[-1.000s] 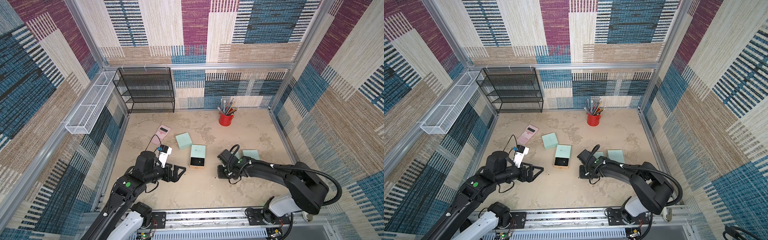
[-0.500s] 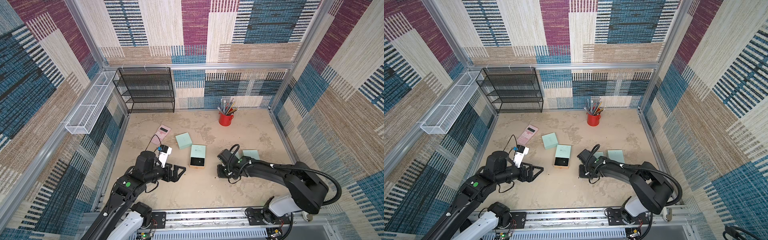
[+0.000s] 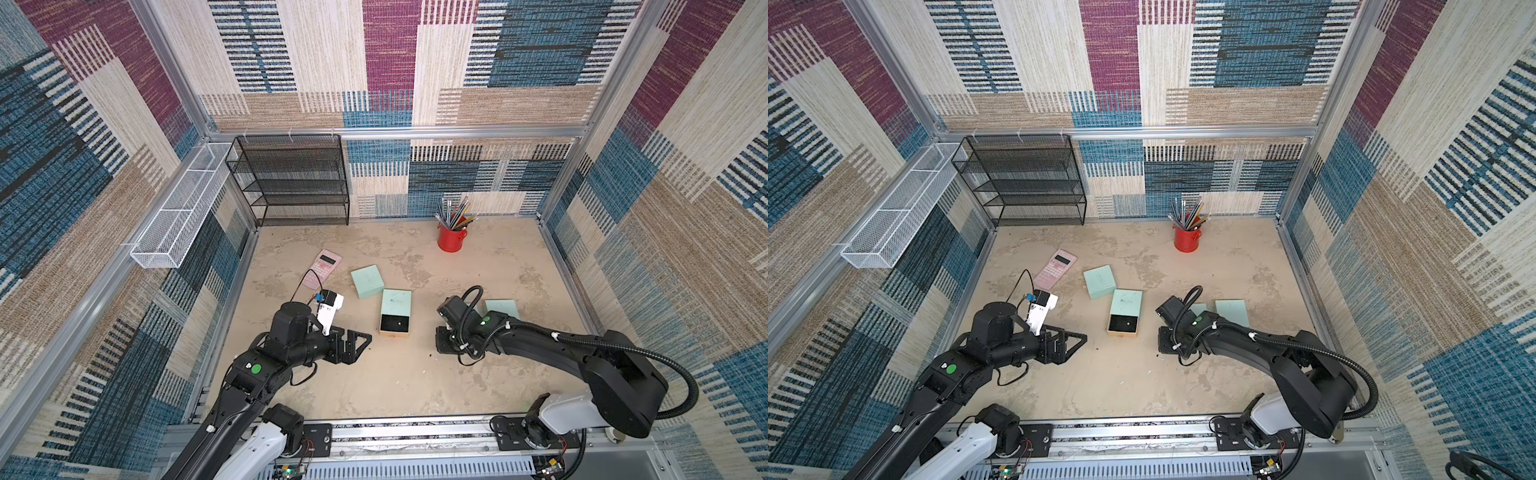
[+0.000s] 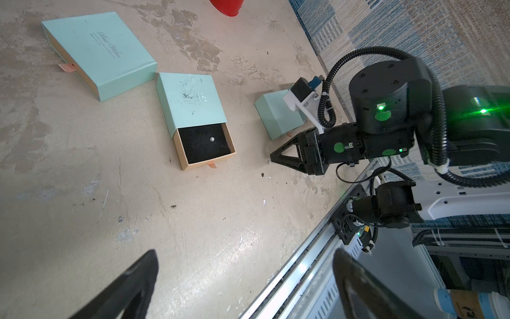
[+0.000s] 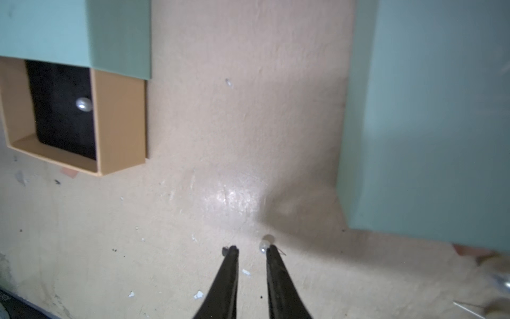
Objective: Take out the earrings from the drawer-style jewelry box
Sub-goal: Place the earring at the center of the board, then pick up the earring from the drawer.
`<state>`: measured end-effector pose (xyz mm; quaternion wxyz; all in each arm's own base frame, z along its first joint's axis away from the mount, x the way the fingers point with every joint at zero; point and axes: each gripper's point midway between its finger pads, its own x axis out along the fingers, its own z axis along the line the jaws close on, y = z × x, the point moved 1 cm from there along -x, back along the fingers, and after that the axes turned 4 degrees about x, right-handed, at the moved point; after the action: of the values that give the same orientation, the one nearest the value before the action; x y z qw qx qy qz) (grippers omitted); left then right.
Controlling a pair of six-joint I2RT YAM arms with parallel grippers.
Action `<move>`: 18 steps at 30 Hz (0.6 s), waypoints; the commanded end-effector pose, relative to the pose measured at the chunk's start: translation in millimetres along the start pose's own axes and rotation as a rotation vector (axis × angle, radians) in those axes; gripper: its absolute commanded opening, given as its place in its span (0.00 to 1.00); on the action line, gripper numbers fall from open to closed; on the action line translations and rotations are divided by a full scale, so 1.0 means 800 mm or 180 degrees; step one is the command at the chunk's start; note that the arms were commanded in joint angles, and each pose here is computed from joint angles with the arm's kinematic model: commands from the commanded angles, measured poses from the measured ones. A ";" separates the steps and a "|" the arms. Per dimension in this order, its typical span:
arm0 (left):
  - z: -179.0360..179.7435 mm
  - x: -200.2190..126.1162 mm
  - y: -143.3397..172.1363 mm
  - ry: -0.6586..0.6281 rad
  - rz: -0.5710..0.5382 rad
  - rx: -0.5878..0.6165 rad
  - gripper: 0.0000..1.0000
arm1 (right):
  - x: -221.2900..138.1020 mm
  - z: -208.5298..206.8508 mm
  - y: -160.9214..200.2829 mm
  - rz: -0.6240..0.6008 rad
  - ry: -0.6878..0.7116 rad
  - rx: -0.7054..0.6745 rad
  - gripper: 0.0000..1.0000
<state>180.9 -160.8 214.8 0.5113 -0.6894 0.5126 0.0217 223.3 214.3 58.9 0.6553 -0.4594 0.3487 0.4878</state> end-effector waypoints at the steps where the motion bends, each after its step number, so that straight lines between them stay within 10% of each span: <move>1: -0.005 0.001 -0.005 0.0073 -0.0056 0.0013 0.99 | -0.019 0.022 -0.019 -0.0174 -0.0180 -0.0101 0.24; 18: 0.002 -0.008 -0.010 -0.0052 -0.0175 0.0040 0.99 | 0.000 0.130 -0.065 -0.0268 -0.0233 -0.0698 0.26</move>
<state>180.7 -156.9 220.1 0.5159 -0.6953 0.5002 0.0151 270.5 298.7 108.3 0.6405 -0.5120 0.2564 0.5117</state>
